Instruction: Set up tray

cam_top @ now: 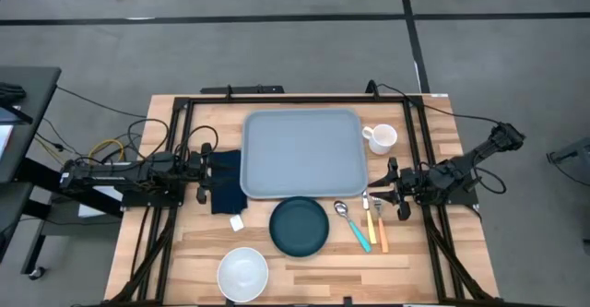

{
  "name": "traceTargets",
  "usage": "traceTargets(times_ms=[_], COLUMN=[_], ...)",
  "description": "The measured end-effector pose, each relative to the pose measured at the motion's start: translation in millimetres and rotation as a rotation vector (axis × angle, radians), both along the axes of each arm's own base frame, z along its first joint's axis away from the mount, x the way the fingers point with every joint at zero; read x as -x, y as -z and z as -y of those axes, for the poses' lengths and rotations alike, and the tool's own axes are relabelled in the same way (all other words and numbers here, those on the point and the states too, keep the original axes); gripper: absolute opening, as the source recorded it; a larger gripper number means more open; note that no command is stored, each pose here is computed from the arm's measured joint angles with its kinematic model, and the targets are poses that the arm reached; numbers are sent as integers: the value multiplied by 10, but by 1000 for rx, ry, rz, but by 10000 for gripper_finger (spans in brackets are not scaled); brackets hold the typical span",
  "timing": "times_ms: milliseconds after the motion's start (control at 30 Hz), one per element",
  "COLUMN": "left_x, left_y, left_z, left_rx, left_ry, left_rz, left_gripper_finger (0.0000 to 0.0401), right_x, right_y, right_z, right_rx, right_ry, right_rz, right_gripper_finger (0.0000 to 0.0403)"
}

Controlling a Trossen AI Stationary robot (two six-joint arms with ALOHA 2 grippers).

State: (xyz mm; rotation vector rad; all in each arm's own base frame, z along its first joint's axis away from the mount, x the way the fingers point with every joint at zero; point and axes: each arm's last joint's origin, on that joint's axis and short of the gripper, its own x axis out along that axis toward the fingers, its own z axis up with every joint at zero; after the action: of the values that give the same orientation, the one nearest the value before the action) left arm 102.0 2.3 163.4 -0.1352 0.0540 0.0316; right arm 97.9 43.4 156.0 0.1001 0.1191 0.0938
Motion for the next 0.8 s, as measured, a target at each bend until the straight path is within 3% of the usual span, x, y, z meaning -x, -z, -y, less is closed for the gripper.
traceTargets(times_ms=[300, 467, 600, 800], left_x=[0, 0, 0, 0], left_y=[1, 0, 1, 1], left_z=[0, 0, 0, 0], left_rx=[0, -79, -76, -126], left_ry=[0, 4, 5, 7], left_rz=[0, -2, -2, -4], left_gripper_finger=[155, 155, 155, 155], right_x=[0, 0, 0, -6], right_y=[1, 0, 0, -2], right_z=[0, -1, -1, 24], right_rx=[0, 0, 4, 268], right_ry=[0, -3, -3, 26], right_rz=[0, 0, 0, 23], right_gripper_finger=[113, 113, 113, 113])
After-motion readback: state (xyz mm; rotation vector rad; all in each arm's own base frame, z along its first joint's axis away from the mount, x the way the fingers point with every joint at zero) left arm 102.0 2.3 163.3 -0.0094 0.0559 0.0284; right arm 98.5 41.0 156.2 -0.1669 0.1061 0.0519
